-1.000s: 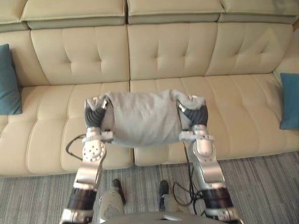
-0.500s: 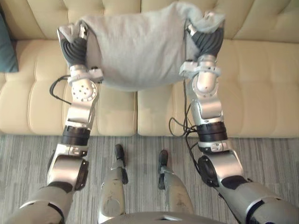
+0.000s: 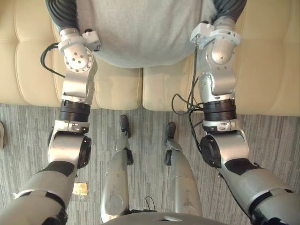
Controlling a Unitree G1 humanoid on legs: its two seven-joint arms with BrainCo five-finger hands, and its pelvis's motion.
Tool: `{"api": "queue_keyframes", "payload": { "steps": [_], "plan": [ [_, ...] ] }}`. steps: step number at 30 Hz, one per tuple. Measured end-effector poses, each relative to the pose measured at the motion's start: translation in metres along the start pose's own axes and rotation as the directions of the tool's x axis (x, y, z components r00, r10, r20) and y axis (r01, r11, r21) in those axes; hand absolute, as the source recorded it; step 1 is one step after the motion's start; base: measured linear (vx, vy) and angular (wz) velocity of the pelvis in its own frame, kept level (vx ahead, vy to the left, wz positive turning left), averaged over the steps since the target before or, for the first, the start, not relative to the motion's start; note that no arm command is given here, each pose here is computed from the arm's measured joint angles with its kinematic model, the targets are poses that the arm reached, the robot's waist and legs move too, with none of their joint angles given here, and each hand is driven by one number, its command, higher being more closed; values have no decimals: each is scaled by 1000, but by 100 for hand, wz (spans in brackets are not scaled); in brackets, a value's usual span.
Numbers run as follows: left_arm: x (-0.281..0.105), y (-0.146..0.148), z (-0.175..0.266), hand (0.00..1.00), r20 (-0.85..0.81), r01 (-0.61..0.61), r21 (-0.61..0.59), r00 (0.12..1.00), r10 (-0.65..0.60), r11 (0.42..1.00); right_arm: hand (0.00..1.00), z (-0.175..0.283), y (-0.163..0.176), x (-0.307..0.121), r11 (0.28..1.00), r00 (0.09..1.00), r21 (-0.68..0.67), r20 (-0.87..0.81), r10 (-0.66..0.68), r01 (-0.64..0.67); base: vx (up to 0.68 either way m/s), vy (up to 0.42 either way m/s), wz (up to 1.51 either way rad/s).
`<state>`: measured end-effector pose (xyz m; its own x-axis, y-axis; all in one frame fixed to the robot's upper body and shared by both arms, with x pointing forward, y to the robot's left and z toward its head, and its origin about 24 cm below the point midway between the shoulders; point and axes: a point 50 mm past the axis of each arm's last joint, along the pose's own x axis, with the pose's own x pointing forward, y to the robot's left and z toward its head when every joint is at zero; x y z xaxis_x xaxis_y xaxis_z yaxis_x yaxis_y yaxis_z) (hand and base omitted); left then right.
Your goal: Pick up cushions and gather them together orderly.
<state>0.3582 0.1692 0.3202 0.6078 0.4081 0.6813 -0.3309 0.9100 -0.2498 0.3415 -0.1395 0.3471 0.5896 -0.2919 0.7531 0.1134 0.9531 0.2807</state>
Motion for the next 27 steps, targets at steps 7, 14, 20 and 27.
{"api": "queue_keyframes", "payload": {
  "steps": [7,14,20,27],
  "plan": [
    [26,-9,30,0,-20,-77,-213,997,75,974,0,34,5,33,996,996,59,62,-64,60,19,-41,1],
    [43,-26,50,0,-33,-53,-310,998,45,949,0,53,0,69,983,993,143,7,-117,115,13,-15,8],
    [54,-35,62,0,-14,4,-328,1000,-9,945,0,71,11,90,991,1000,130,10,-7,6,-22,-20,4],
    [73,3,73,0,28,-68,-297,996,80,952,0,100,-17,105,991,997,131,71,-22,12,-35,-29,2]
  ]
}}
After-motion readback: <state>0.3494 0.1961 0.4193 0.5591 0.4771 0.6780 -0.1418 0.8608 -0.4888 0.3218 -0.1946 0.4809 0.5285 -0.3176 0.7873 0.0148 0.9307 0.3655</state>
